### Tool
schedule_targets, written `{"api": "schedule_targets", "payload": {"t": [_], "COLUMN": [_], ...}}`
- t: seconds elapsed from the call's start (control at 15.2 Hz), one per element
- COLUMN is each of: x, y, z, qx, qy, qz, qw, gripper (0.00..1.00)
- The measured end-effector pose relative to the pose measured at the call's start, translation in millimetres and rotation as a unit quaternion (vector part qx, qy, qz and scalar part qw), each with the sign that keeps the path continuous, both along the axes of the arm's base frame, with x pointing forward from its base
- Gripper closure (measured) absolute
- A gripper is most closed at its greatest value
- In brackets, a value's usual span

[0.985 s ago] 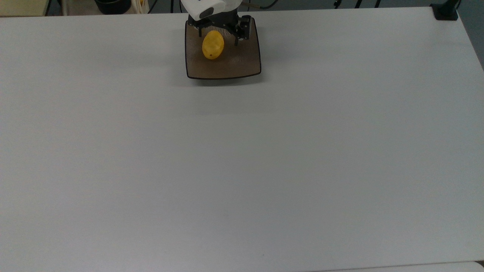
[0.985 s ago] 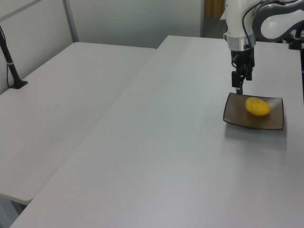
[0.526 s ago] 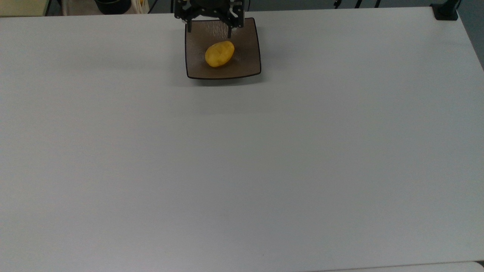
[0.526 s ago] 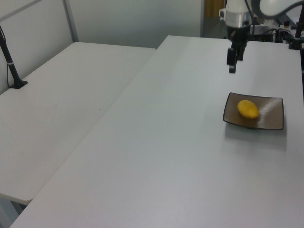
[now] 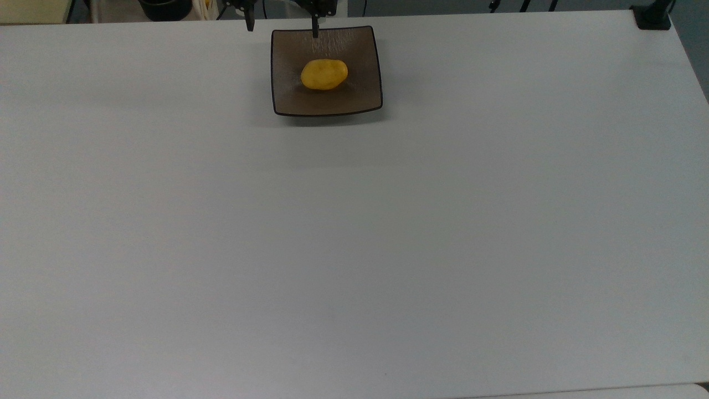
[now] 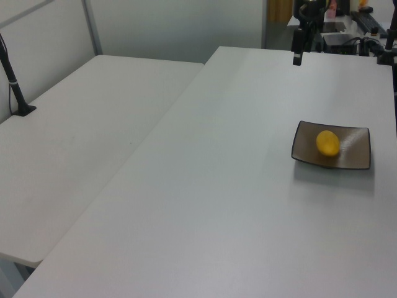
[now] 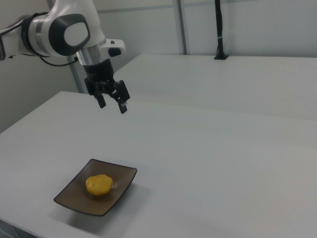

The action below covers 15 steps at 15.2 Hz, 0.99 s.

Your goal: Put potatoes on a ceramic plate

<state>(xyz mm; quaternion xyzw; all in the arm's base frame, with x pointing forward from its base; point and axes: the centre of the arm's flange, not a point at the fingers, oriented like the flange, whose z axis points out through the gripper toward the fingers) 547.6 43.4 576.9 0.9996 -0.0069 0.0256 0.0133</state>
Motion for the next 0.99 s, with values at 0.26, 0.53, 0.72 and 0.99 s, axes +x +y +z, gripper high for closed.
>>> {"api": "schedule_targets", "payload": {"t": [0.26,0.53,0.72,0.99], "x": [17,23,24,24], "y": [3,2,1,1], "z": [-12,-12,-10,-10], "qx": [0.013,0.013,0.013,0.013], "qy": [0.009,0.007,0.004,0.002], "qz": [-0.002,-0.003,-0.004,-0.004], "qw": [0.9999,0.9999,0.9999,0.9999], "gripper": [0.0,0.0,0.0,0.0]}}
